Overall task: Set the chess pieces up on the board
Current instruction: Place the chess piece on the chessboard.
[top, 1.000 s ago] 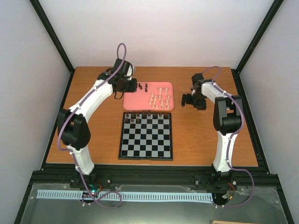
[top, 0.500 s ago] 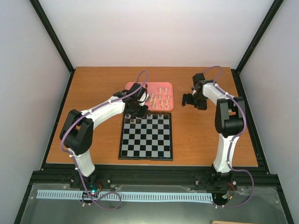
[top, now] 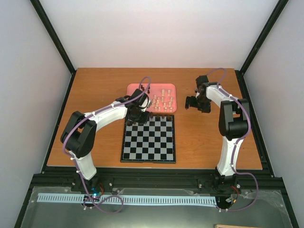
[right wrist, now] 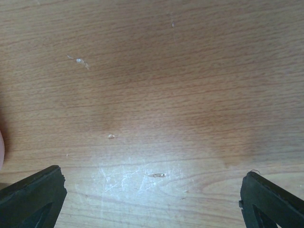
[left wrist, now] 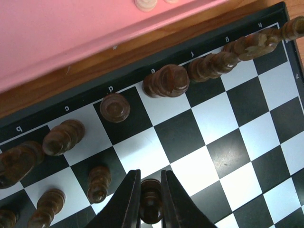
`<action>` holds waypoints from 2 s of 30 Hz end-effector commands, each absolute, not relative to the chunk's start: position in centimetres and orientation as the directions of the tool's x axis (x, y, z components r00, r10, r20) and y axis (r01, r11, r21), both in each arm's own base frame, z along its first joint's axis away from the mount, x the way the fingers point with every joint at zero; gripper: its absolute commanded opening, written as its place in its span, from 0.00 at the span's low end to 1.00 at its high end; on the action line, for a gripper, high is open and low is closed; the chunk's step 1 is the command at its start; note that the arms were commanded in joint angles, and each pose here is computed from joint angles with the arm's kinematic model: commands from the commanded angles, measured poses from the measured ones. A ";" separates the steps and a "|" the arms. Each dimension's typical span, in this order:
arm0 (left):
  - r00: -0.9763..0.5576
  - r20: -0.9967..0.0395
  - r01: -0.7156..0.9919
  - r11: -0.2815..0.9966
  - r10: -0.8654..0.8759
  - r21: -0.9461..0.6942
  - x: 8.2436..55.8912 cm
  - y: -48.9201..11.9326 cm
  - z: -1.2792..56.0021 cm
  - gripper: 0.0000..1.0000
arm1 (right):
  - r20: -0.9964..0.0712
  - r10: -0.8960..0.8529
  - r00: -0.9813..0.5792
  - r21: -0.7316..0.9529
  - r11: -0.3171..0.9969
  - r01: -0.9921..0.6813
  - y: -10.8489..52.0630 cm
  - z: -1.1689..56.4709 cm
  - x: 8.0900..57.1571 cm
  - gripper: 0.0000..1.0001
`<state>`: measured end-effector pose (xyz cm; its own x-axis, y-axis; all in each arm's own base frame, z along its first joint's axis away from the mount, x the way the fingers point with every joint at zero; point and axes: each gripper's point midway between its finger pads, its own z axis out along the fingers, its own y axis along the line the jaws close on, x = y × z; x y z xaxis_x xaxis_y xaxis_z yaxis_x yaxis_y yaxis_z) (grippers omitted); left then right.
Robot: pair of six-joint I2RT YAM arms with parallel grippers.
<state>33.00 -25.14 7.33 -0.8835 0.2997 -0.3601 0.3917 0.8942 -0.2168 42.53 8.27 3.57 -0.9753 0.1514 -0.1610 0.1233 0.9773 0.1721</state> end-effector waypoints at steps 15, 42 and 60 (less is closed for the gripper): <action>-0.856 -0.382 0.447 0.869 0.347 -0.212 34.2 -26.8 6.8 0.03 | -0.198 0.152 -0.968 0.169 0.979 0.119 8.1 4.8 42.5 1.00; -0.859 -0.358 0.447 0.878 0.367 -0.172 34.4 -26.3 5.9 0.09 | -0.198 0.150 -0.969 0.168 0.979 0.117 8.1 4.7 42.7 1.00; -0.863 -0.342 0.446 0.879 0.372 -0.169 34.2 -26.2 5.4 0.22 | -0.197 0.150 -0.969 0.170 0.979 0.117 8.1 4.5 42.6 1.00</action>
